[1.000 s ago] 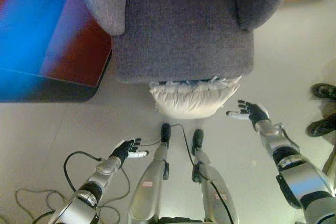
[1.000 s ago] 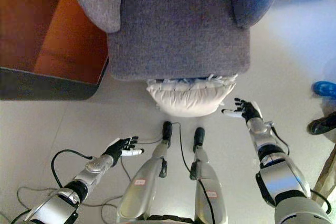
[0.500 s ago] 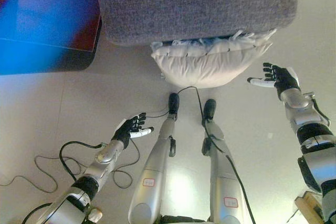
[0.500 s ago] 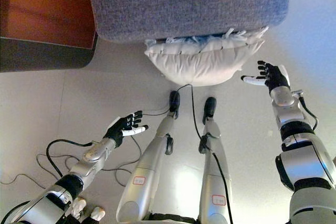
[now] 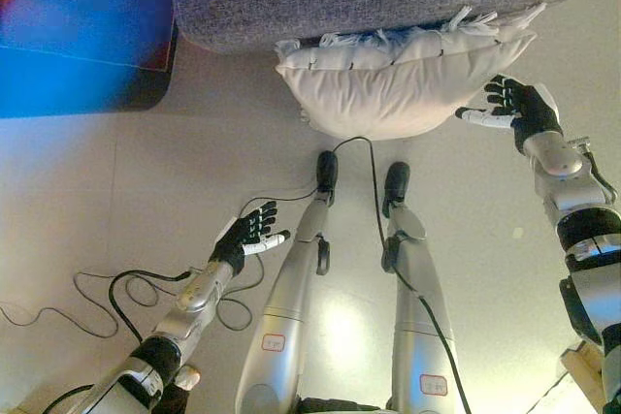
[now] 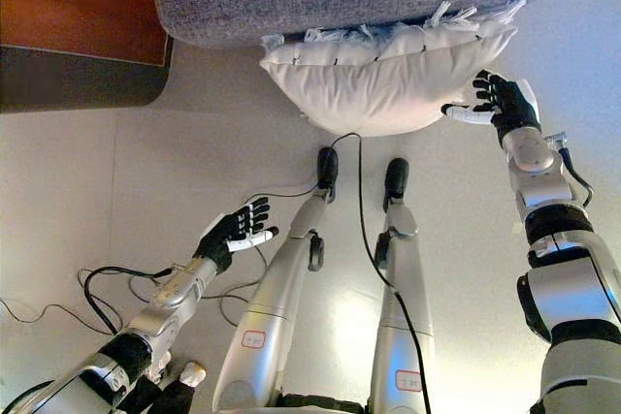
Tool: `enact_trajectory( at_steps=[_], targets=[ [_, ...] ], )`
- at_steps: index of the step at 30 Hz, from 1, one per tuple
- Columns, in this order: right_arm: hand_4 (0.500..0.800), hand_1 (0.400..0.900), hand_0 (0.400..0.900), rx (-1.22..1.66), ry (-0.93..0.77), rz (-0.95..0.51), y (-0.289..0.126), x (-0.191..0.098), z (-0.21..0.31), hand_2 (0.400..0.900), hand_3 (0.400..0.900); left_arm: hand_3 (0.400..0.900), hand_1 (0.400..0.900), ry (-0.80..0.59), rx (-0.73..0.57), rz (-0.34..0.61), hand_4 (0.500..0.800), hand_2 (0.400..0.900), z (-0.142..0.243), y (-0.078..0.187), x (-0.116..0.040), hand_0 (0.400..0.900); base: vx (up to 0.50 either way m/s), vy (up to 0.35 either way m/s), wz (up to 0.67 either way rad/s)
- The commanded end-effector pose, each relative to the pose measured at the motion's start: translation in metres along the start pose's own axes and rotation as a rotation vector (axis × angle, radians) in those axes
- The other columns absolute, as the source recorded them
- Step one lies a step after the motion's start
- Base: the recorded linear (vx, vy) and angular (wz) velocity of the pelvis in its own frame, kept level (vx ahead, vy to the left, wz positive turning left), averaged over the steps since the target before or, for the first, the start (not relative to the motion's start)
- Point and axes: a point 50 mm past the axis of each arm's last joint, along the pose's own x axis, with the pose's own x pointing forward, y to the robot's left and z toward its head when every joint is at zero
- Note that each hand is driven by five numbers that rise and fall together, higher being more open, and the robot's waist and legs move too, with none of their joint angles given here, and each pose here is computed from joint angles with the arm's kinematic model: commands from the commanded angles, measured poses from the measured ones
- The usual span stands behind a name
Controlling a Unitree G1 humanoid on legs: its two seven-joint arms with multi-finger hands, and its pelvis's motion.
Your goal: Pick up the pillow and put it on the sofa.
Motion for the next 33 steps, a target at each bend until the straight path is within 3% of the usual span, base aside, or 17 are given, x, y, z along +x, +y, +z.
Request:
enact_trajectory(
  at_steps=[1, 24, 26, 27, 28, 33],
  targets=[
    [0.8, 0.9, 0.9, -0.109, -0.193, -0.07, -0.054, -0.007, 0.045, 0.9, 0.9, 0.9, 0.9, 0.049, -0.102, 0.01, 0.8, 0.9, -0.033, -0.011, -0.03, 0.9, 0.002, 0.055, -0.02],
    [0.8, 0.9, 0.9, -0.066, -0.52, 0.1, -0.033, -0.017, 0.116, 0.9, 0.9, 0.9, 0.9, 0.087, -0.135, -0.001, 0.8, 0.9, -0.043, -0.011, -0.042, 0.9, -0.007, 0.028, -0.04],
    [0.612, 0.586, 0.586, -0.087, -0.538, 0.104, -0.03, -0.017, 0.122, 0.586, 0.586, 0.9, 0.9, 0.089, -0.134, 0.001, 0.8, 0.9, -0.043, -0.011, -0.042, 0.9, 0.0, 0.0, 0.0],
    [0.534, 0.457, 0.457, -0.105, -0.545, 0.1, -0.029, -0.017, 0.123, 0.457, 0.457, 0.9, 0.9, 0.091, -0.132, 0.002, 0.8, 0.9, -0.044, -0.011, -0.042, 0.9, 0.0, 0.0, 0.0],
    [0.5, 0.4, 0.4, -0.117, -0.549, 0.114, -0.027, -0.017, 0.125, 0.4, 0.4, 0.9, 0.9, 0.092, -0.131, 0.003, 0.8, 0.9, -0.044, -0.011, -0.042, 0.9, 0.0, 0.0, 0.0],
    [0.5, 0.4, 0.4, -0.146, -0.533, 0.135, -0.026, -0.015, 0.128, 0.4, 0.4, 0.9, 0.9, 0.09, -0.129, 0.005, 0.8, 0.9, -0.044, -0.011, -0.042, 0.9, 0.001, -0.001, 0.01]
  ],
)
